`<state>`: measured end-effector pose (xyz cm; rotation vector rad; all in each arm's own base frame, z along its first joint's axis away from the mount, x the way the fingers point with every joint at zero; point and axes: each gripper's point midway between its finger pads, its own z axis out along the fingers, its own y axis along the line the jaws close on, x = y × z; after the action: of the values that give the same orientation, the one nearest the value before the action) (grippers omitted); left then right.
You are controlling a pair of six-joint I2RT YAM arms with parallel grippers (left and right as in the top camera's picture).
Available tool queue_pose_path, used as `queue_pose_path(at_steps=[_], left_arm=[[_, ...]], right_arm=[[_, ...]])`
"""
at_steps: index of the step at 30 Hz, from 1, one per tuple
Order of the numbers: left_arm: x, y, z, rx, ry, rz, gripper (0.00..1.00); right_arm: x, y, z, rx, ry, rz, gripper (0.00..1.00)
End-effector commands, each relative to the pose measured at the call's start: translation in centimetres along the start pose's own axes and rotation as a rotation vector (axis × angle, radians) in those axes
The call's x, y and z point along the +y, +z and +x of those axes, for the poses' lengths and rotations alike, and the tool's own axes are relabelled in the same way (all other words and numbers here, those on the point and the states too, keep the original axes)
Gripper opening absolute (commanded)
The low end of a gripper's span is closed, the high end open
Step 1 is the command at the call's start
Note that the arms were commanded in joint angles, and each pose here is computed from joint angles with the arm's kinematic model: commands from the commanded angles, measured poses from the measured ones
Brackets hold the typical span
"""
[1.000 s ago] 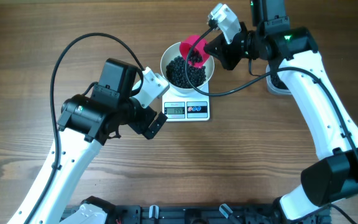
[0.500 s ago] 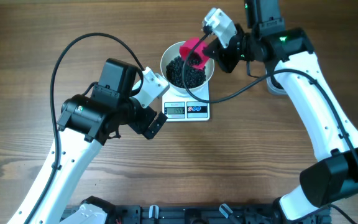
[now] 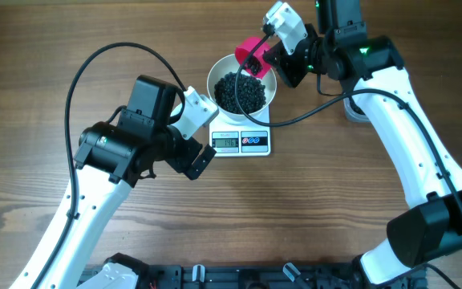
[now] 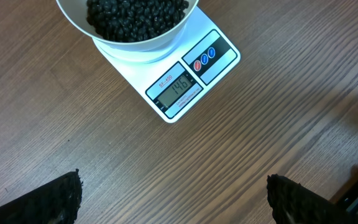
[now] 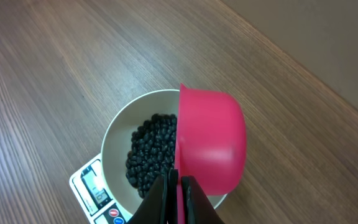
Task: Scoop item into bowl and weigh 150g on scale
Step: 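Tilt the pink cup slowly to trickle beans into the bowl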
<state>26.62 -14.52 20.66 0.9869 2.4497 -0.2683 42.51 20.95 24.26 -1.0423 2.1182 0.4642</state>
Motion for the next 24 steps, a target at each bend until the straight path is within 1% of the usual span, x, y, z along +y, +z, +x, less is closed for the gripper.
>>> queue_pose_path(at_steps=[1,2,4,5,7,16,17,19,20,21,24], left_arm=[[-0.1,0.0,0.1,-0.003,0.014,0.009,1.00],[-0.1,0.0,0.1,-0.004,0.014,0.009,1.00],[-0.1,0.0,0.1,-0.003,0.014,0.009,1.00],[-0.1,0.0,0.1,-0.003,0.014,0.009,1.00],[-0.1,0.0,0.1,-0.003,0.014,0.009,1.00],[-0.1,0.0,0.1,-0.003,0.015,0.010,1.00],[-0.1,0.0,0.1,-0.004,0.015,0.009,1.00],[-0.1,0.0,0.1,-0.003,0.014,0.009,1.00],[-0.1,0.0,0.1,-0.003,0.014,0.009,1.00],[-0.1,0.0,0.1,-0.003,0.014,0.009,1.00],[-0.1,0.0,0.1,-0.003,0.014,0.009,1.00]], right_arm=[[0.4,-0.2,-1.0,-0.032,0.013,-0.021,0.04],[0.7,-0.2,-1.1,-0.035,0.012,-0.035,0.04],[3.5,-0.3,-1.1,-0.055,-0.128,-0.166,0.04],[3.4,0.0,-0.6,-0.033,-0.131,-0.154,0.04],[1.7,0.8,0.1,0.016,-0.071,-0.074,0.04],[1.5,1.0,-0.2,0.000,-0.065,-0.067,0.04],[1.6,1.0,-0.4,-0.007,-0.044,-0.072,0.04],[3.4,0.7,-0.4,-0.031,-0.114,-0.172,0.04],[2.9,0.8,-0.3,-0.019,-0.098,-0.146,0.04],[1.6,1.0,-0.1,0.004,-0.044,-0.074,0.04],[1.4,1.0,-0.3,-0.003,-0.035,-0.064,0.04]])
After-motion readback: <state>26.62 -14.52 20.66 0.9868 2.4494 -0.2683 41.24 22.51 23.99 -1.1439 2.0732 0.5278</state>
